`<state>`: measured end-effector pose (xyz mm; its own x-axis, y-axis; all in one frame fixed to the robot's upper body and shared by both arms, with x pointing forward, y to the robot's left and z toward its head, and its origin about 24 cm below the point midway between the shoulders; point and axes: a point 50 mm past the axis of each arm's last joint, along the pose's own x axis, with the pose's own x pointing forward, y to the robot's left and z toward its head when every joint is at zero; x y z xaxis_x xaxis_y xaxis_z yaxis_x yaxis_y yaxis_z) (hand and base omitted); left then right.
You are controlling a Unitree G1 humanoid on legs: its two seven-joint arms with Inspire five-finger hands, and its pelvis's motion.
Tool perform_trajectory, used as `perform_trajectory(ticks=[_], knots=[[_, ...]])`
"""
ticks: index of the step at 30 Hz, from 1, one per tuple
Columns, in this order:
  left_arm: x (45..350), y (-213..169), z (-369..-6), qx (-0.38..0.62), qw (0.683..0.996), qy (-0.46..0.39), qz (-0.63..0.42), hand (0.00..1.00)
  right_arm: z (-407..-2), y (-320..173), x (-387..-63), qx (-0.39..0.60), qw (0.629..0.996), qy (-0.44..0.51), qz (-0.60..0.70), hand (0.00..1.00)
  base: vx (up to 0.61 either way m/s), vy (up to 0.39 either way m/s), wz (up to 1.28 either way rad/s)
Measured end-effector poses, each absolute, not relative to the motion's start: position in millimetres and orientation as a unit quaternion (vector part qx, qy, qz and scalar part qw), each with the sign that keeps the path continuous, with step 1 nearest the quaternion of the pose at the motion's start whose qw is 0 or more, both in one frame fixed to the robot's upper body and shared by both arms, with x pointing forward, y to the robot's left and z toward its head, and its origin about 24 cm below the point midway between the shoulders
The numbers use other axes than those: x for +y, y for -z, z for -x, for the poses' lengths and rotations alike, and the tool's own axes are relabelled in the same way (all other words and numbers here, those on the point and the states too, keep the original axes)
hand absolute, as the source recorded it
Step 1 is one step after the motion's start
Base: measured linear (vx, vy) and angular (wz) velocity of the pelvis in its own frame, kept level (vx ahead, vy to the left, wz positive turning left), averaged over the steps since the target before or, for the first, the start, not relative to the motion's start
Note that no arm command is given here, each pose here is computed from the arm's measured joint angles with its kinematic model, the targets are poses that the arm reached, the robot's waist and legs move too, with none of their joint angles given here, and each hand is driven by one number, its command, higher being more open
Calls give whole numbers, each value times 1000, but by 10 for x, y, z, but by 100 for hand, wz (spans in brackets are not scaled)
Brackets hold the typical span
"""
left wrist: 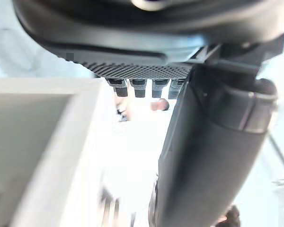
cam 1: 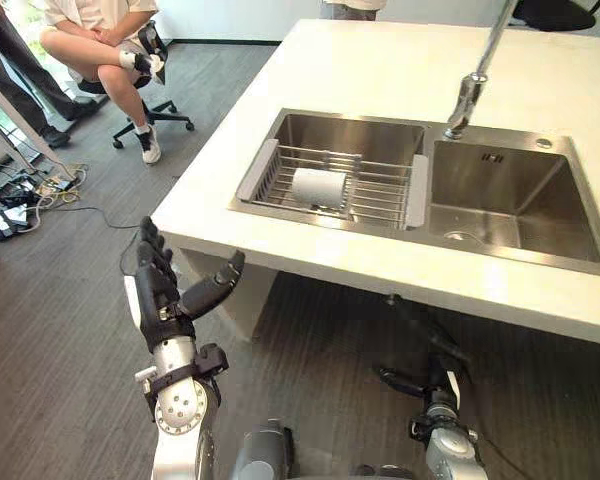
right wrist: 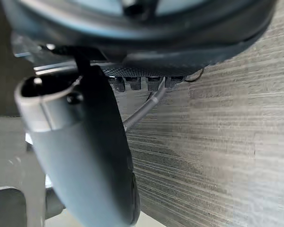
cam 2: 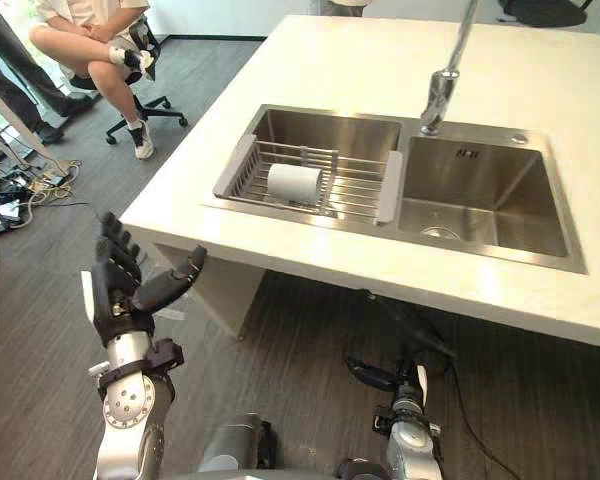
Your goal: Walk over to the sink, pick up the cup, carry it to the dishwasher, place the cup inside the dishwasher, then close the dishwasher door
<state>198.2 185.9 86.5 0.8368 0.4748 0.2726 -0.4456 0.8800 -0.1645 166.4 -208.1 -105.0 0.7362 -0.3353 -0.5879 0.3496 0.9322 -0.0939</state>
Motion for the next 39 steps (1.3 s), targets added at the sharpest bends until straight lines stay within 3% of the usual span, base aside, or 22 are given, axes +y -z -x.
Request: perform_trajectory(ticks=[6,11,20,32,39], knots=[[1821,-1277,-1932,-249,938,-237,46,100,-1646,1151,-1784,341,929,139,-31,100,262,161,-27],[1418,-1556,-1826,-324,938,-109,52,100,-1526,1211,-1647,359,926,109,-35,100,171,111,-56],[1388,-1383,-1920,-292,951,-97,15,100,-1258,1404,-1526,421,902,88,-33,100,254,-85,5],[1264,-1248,-2105,-261,964,-45,-1,100,-1124,1499,-1773,455,884,109,-13,100,149,-82,4],[1262,-955,-2271,-201,976,-8,-81,100,-1048,1524,-1861,466,875,127,-17,100,32,50,5]])
